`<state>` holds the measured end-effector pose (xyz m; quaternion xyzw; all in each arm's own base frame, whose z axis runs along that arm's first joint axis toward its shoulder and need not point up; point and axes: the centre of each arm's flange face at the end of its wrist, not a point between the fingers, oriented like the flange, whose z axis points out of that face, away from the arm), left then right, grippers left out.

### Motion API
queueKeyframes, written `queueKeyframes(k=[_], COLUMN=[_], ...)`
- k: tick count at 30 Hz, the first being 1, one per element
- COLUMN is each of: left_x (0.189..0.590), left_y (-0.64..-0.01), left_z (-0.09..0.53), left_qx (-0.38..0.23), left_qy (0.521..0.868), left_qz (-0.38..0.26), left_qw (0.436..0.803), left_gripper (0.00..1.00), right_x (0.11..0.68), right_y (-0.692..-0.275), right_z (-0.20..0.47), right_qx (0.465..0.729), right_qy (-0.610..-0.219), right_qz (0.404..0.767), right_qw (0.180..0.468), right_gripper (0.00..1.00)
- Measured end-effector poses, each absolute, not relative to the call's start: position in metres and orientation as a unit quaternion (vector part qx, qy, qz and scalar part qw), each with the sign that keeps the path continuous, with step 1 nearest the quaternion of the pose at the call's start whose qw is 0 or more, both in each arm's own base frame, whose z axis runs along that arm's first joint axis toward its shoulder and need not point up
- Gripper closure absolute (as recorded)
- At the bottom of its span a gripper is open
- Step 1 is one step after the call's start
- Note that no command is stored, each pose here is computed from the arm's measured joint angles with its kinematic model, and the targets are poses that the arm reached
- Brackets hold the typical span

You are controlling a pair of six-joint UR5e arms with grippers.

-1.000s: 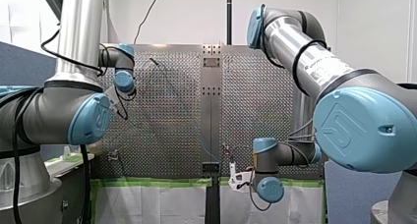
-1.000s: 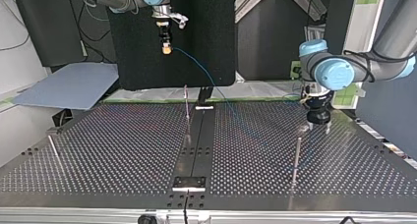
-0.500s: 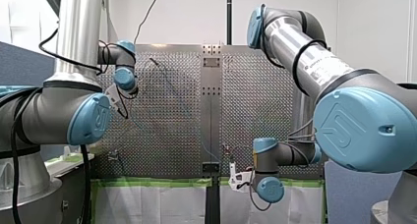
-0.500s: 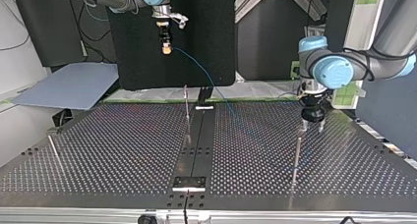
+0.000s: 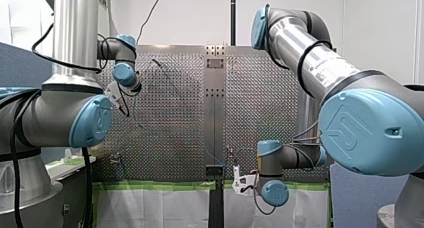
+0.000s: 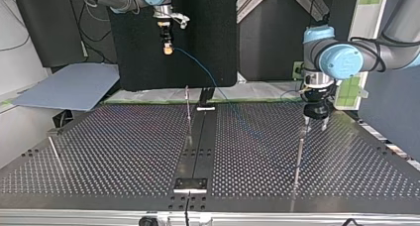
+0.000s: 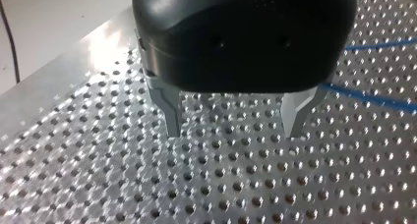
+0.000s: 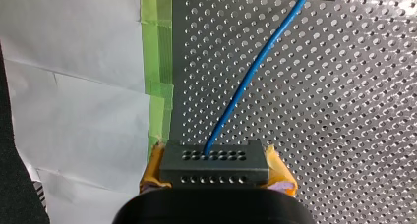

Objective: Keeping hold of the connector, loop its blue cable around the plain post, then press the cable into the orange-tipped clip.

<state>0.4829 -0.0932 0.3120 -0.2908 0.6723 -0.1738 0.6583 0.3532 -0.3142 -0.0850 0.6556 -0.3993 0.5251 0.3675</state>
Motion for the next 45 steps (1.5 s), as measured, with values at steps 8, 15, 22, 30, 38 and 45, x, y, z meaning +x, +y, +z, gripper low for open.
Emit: queueKeyframes(k=[8,15,22,30,38,45], left_x=[0.481,0.477,0.466,0.452,0.421,0.402], left_y=[-0.102,-0.106,-0.100,-0.101,-0.112,-0.117], left_z=[0.312,0.316,0.338,0.353,0.369,0.401], left_qx=[-0.272,-0.259,-0.264,-0.253,-0.225,-0.200], left_qy=[0.683,0.691,0.681,0.683,0.694,0.688], left_qz=[-0.202,-0.216,-0.204,-0.199,-0.218,-0.226], left_qw=[0.647,0.639,0.652,0.655,0.649,0.660], left_gripper=[0.00,0.00,0.00,0.00,0.00,0.00], right_x=[0.354,0.354,0.354,0.354,0.354,0.354], right_y=[-0.314,-0.314,-0.313,-0.313,-0.313,-0.314], right_z=[-0.085,-0.085,-0.085,-0.085,-0.085,-0.085], right_qx=[0.656,0.656,0.656,0.656,0.656,0.656], right_qy=[-0.399,-0.399,-0.398,-0.398,-0.398,-0.398], right_qz=[0.525,0.525,0.525,0.526,0.526,0.526], right_qw=[0.367,0.367,0.367,0.367,0.367,0.367], right_gripper=[1.00,1.00,1.00,1.00,1.00,1.00])
